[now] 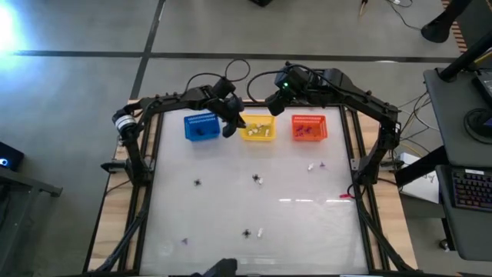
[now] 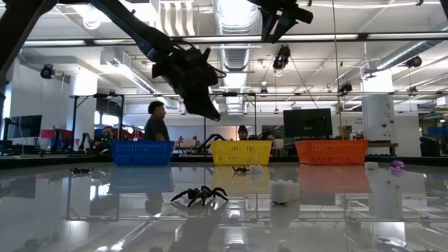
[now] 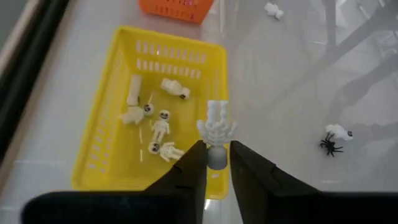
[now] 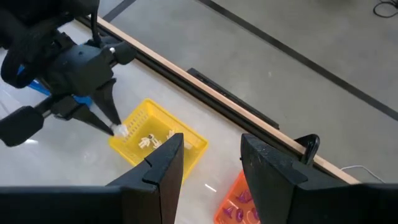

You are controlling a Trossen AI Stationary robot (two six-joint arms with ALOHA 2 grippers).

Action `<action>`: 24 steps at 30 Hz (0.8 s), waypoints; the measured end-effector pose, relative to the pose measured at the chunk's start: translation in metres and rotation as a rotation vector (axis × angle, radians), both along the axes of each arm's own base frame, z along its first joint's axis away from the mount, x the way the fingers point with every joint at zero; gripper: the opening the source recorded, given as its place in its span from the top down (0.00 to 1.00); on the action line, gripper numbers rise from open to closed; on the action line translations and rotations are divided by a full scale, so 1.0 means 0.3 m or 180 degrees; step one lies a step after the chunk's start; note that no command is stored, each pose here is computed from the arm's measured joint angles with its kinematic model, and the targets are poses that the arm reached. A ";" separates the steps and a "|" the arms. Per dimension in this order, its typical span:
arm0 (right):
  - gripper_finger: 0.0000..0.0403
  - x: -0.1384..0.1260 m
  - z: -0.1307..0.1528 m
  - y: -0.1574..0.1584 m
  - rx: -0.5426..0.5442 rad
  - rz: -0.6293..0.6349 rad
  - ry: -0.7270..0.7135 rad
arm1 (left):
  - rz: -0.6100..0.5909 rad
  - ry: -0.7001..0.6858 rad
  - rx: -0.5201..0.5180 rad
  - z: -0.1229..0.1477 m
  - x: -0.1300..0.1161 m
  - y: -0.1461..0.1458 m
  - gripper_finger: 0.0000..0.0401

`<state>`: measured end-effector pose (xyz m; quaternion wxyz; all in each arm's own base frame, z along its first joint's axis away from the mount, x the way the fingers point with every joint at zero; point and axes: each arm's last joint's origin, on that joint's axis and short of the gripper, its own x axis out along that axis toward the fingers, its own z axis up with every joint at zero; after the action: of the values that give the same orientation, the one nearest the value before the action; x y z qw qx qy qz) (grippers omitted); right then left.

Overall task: Sort Halloween decoration
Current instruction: Put the white skeleton toy into the yellow basket, then put the purple witch hat toy into the orange basket

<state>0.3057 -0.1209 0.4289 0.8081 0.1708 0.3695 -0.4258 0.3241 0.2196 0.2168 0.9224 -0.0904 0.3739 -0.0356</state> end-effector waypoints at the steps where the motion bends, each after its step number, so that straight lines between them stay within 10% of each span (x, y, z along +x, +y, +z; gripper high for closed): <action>1: 0.63 0.000 0.000 0.000 0.0001 0.0000 -0.0001 | 0.0009 -0.0007 0.0008 0.002 -0.001 0.004 0.85; 13: 0.63 0.003 -0.003 0.005 0.0089 0.0069 -0.0025 | 0.0063 0.0017 -0.0022 0.000 -0.008 0.011 0.63; 24: 0.63 0.040 -0.060 0.072 0.0600 0.0553 0.0025 | -0.0438 0.0818 -0.0322 0.133 -0.093 -0.062 0.66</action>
<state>0.3175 -0.0993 0.4108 0.8208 0.2117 0.4245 -0.3182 0.2963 0.2009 0.2565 0.8566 -0.1147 0.4918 -0.1057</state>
